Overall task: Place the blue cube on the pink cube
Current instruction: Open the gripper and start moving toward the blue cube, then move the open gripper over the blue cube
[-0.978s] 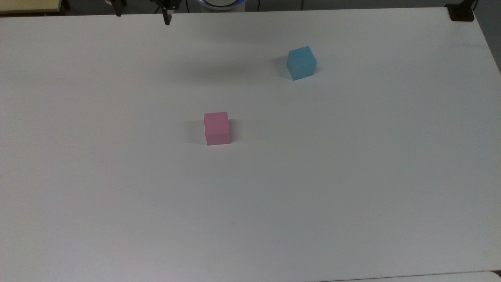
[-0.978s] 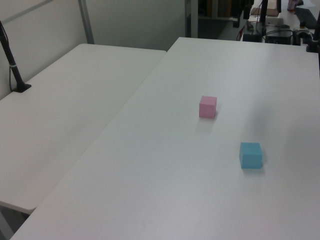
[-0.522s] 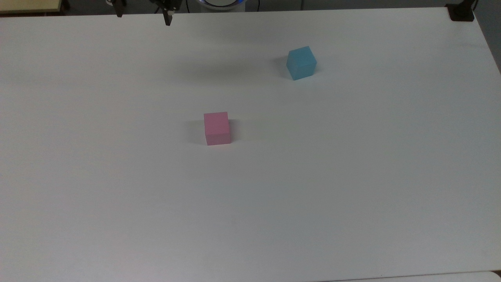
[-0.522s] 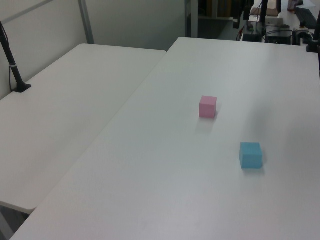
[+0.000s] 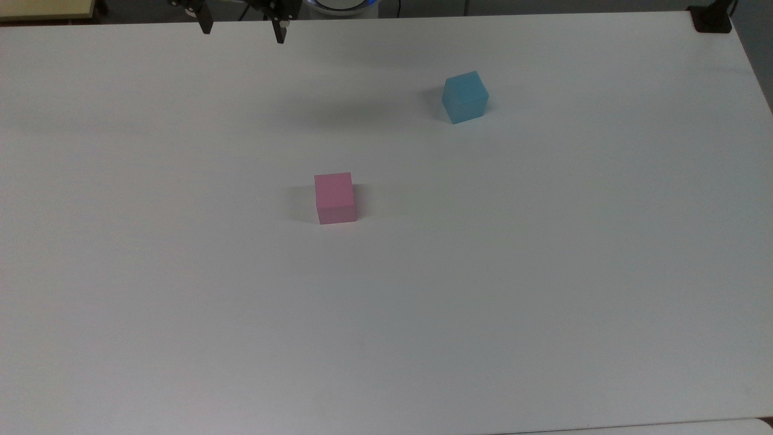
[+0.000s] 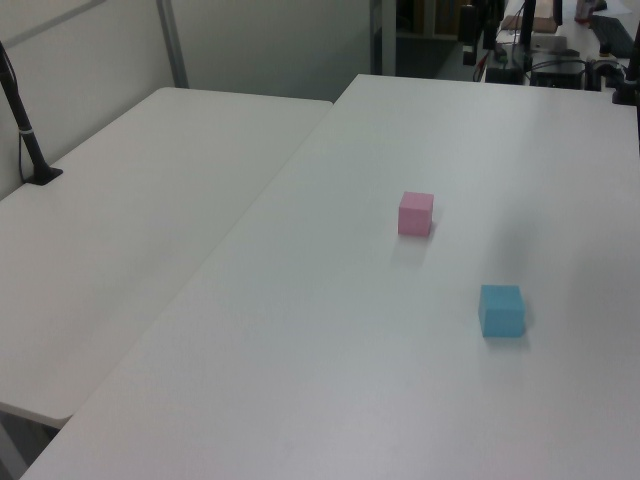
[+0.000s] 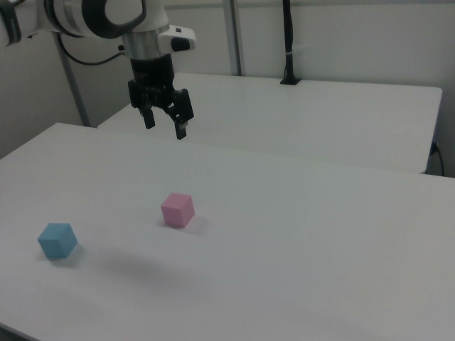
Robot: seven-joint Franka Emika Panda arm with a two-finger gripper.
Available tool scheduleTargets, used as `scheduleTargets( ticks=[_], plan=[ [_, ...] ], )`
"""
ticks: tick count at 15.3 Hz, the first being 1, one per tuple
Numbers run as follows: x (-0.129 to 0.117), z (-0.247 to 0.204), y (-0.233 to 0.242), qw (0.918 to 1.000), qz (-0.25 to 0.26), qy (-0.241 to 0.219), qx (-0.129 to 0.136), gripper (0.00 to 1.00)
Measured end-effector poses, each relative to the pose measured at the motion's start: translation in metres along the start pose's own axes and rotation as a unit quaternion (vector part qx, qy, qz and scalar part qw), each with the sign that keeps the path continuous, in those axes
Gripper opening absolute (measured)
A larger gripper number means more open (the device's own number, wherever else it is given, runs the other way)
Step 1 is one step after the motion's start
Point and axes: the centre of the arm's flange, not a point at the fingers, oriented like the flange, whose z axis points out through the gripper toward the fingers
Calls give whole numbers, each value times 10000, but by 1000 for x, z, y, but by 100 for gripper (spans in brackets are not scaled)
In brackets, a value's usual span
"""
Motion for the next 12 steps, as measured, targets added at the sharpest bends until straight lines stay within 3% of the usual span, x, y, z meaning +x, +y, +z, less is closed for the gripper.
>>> scheduleTargets(
  ticks=[6, 12],
  plan=[
    [8, -5, -18, 9991, -148, 397, 84, 100],
    [21, 42, -109, 9959, -866, 270, 57, 100]
  ],
)
